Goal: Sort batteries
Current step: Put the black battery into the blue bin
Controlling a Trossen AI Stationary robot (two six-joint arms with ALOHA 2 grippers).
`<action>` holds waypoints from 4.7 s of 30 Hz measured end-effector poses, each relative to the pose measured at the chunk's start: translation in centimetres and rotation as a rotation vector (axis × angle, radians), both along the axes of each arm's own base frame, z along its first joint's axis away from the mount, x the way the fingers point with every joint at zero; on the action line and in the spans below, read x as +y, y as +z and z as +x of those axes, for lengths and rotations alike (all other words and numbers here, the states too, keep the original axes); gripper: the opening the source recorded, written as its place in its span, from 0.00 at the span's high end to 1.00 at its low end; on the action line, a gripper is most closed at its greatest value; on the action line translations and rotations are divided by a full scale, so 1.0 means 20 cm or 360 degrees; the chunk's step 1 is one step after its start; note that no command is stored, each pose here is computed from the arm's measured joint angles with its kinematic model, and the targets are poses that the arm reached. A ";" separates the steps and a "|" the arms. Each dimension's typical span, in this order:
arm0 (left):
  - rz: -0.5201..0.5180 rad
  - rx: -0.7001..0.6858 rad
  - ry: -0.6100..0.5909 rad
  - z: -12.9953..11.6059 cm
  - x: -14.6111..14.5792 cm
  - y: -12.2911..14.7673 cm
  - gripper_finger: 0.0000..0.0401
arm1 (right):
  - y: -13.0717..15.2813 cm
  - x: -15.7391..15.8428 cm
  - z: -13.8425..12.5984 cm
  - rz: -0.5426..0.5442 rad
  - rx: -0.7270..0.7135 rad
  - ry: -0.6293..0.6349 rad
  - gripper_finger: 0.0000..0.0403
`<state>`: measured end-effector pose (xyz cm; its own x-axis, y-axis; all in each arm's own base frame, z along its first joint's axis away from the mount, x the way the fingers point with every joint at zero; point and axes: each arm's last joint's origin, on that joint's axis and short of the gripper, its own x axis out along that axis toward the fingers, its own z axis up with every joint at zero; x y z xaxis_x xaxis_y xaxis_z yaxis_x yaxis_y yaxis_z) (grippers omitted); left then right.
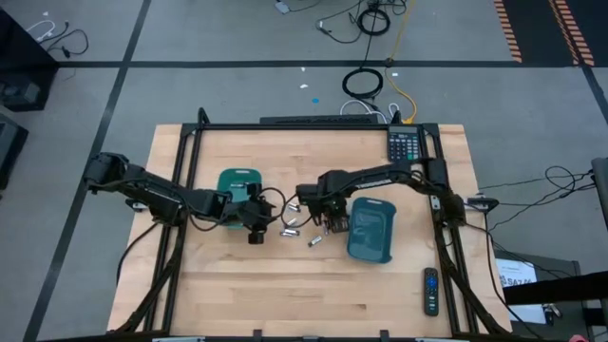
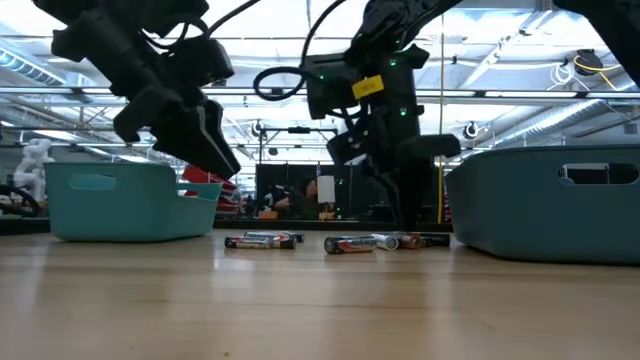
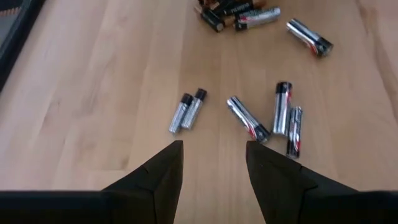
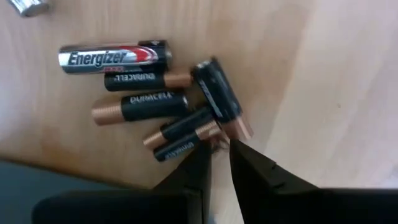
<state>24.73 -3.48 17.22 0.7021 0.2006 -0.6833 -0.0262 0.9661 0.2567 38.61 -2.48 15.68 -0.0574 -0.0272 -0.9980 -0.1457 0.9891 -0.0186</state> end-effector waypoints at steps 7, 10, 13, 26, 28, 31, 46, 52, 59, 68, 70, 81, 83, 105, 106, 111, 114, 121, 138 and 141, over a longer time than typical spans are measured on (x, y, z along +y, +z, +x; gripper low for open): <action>-0.0009 0.0022 -0.0004 -0.02 0.00 -0.03 0.54 | -0.02 -0.01 0.03 -0.0044 -0.0002 0.0069 0.88; -0.0009 0.0031 -0.0004 -0.02 0.00 -0.04 0.54 | -0.01 -0.01 0.03 -0.0045 -0.0003 0.0081 0.88; -0.0011 0.0030 -0.0002 -0.02 0.00 -0.04 0.54 | 0.01 -0.02 0.03 -0.0079 -0.0021 0.0042 0.87; -0.0008 0.0033 -0.0005 -0.03 0.00 -0.04 0.54 | 0.02 0.03 0.07 -0.0191 -0.0107 0.0429 0.67; -0.0007 0.0034 -0.0005 -0.03 0.00 -0.04 0.54 | 0.02 0.03 0.08 -0.0146 -0.0139 0.0457 0.67; -0.0007 0.0036 -0.0008 -0.03 0.00 -0.04 0.54 | 0.02 0.02 0.08 -0.0117 -0.0160 0.0495 0.70; -0.0001 0.0084 -0.0009 -0.04 0.00 -0.05 0.54 | -0.05 -0.01 0.10 -0.0084 -0.0136 0.0505 0.78; -0.0001 0.0084 -0.0009 -0.04 0.00 -0.05 0.54 | -0.07 -0.05 0.10 -0.0075 -0.0130 0.0456 0.87; 0.0001 0.0096 -0.0009 -0.04 0.00 -0.05 0.54 | -0.09 -0.05 0.10 -0.0081 -0.0096 0.0456 0.95; 0.0000 0.0098 -0.0009 -0.04 0.00 -0.05 0.54 | 0.40 -0.07 -0.04 -0.0238 -0.0346 0.0248 0.95; -0.0022 0.0075 -0.0024 -0.03 0.00 -0.05 0.54 | 0.49 -0.04 -0.10 -0.0237 -0.0353 0.0171 0.95; -0.0039 0.0018 -0.0046 0.02 -0.01 0.05 0.54 | 0.63 0.18 -0.41 -0.0049 -0.0241 -0.0250 0.95; -0.0049 0.0012 -0.0044 0.03 -0.01 0.06 0.54 | 0.55 0.21 -0.44 -0.0013 -0.0181 -0.0265 0.95; -0.0195 -0.0048 0.0010 0.11 0.08 0.17 0.54 | 0.45 0.31 -0.54 -0.0075 -0.0528 -0.0310 0.77; -0.0185 -0.0051 0.0006 0.11 0.09 0.17 0.54 | 0.47 0.31 -0.52 -0.0060 -0.0613 -0.0300 0.77; -0.0107 -0.0161 0.0030 0.13 0.07 0.19 0.54 | 0.51 0.26 -0.41 -0.0046 -0.0795 -0.0305 0.77; -0.0094 -0.0194 0.0000 0.13 0.03 0.20 0.54 | 0.49 0.19 -0.33 -0.0073 -0.0759 -0.0351 0.77; -0.0135 -0.0176 0.0012 0.10 -0.02 0.14 0.54 | 0.30 0.09 -0.13 0.0021 -0.0379 -0.0383 0.77; -0.0063 -0.0105 -0.0083 0.01 -0.10 0.02 0.54 | 0.07 -0.04 0.02 0.0113 0.0129 -0.0329 0.77; -0.0054 -0.0101 -0.0071 0.00 -0.11 0.00 0.54 | 0.07 -0.08 0.01 0.0114 0.0154 -0.0363 0.77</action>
